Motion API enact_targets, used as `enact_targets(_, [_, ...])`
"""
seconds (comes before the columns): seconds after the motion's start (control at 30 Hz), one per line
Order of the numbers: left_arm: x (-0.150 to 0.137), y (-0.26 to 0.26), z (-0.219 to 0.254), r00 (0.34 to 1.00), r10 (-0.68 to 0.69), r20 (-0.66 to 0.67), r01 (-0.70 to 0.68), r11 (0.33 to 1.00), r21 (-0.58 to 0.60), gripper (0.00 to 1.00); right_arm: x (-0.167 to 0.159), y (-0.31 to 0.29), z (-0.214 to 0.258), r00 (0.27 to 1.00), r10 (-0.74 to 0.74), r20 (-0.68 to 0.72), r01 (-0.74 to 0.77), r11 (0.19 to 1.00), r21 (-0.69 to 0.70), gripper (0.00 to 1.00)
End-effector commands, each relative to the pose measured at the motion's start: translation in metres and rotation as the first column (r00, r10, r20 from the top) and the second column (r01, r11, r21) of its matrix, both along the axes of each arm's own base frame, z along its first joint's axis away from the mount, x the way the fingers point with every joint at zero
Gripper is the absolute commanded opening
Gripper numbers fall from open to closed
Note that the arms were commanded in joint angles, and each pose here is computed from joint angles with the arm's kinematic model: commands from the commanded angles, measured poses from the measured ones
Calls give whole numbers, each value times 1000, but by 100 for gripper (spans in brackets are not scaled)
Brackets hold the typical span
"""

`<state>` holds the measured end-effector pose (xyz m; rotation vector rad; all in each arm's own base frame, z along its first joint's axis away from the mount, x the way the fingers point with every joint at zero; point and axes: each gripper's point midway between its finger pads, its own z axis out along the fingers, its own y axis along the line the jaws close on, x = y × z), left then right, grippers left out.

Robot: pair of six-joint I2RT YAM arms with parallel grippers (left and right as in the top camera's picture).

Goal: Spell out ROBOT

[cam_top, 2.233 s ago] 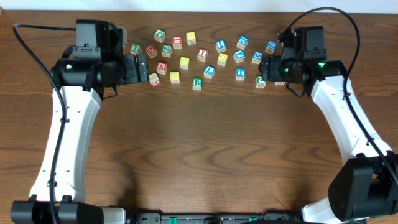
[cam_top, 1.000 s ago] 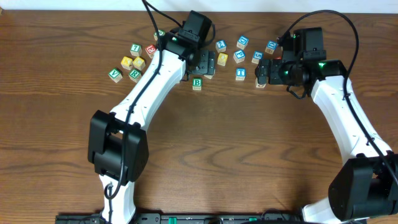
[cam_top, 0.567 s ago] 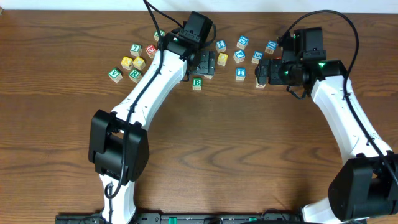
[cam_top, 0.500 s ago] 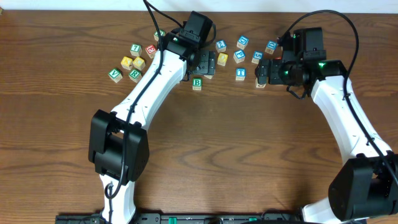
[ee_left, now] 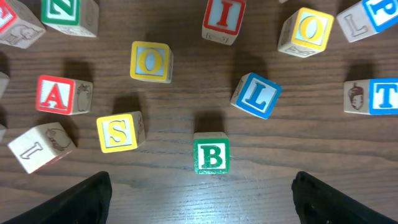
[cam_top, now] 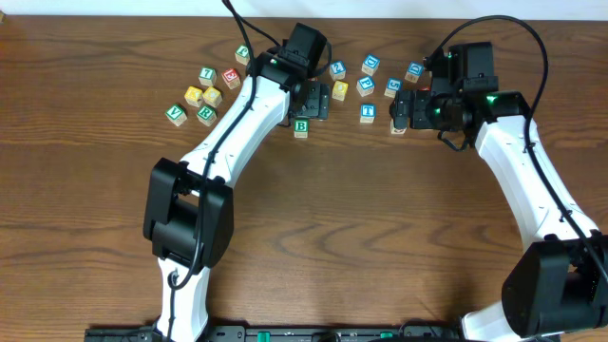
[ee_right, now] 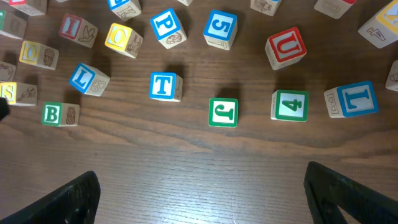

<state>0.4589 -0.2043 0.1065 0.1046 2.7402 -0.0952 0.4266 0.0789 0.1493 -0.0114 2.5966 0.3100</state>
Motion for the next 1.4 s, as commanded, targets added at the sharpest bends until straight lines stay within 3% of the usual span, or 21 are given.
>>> enact_targets(0.0, [1, -1, -11, 1000, 11, -18, -11, 1000, 2, 88, 4, 4, 4, 1000, 2, 8, -2, 1000, 3, 99])
enact_targets(0.23, [0, -1, -17, 999, 11, -31, -11, 1000, 8, 83, 4, 4, 4, 1000, 2, 8, -2, 1000, 3, 99])
enact_targets(1.37, [-1, -6, -27, 998, 47, -50, -48, 999, -10, 83, 4, 4, 4, 1000, 2, 8, -2, 1000, 3, 99])
